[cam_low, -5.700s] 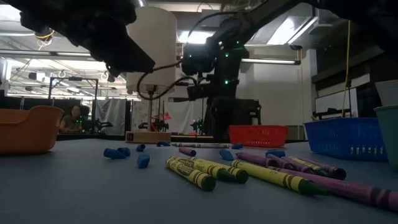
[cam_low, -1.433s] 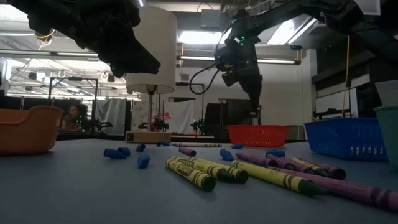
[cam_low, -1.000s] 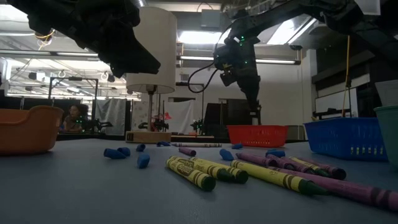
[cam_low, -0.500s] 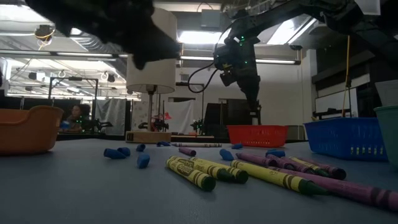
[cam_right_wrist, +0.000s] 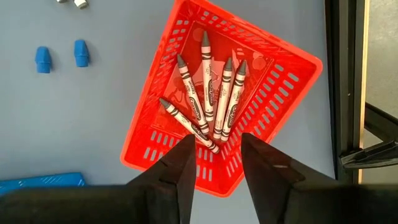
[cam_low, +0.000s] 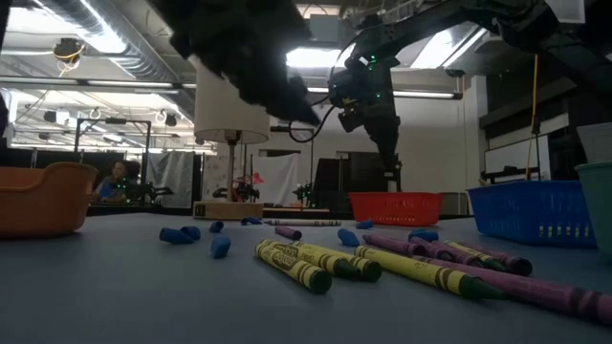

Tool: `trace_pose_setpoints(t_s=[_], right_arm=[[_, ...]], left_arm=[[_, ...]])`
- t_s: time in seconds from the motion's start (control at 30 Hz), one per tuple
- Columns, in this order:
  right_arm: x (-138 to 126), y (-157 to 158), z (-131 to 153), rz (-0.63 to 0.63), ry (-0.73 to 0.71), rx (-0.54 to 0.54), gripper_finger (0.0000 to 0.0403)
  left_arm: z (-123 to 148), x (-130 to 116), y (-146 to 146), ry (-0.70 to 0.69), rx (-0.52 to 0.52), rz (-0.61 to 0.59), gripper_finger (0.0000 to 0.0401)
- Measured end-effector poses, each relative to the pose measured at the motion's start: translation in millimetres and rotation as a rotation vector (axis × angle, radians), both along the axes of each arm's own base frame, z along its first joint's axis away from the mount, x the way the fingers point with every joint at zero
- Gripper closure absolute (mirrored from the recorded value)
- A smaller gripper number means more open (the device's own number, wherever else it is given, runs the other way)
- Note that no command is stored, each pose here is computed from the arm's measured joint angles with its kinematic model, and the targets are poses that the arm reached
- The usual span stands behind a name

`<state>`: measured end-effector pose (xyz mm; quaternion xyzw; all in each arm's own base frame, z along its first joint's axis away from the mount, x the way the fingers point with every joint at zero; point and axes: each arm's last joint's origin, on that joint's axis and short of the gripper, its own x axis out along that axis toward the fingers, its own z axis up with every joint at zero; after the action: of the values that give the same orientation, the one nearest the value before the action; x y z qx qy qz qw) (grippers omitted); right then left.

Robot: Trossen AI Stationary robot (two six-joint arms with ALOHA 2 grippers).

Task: Sort crayons
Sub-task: Put the violet crayon into the orange bin

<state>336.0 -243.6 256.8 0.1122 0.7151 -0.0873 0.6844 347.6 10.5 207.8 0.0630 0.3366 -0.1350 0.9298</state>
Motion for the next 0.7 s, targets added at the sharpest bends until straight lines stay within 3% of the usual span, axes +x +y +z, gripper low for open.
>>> trace_pose_setpoints(t_s=[0.33,0.7], right_arm=[[2,-2,0,0.000,-0.025,-0.018,0.0276],[10,-7,0,-0.084,-0.104,-0.074,0.0276]], left_arm=[[-35,8,16,0.144,0.188,-0.169,0.0291],[-65,11,26,0.214,0.234,-0.242,0.0291]])
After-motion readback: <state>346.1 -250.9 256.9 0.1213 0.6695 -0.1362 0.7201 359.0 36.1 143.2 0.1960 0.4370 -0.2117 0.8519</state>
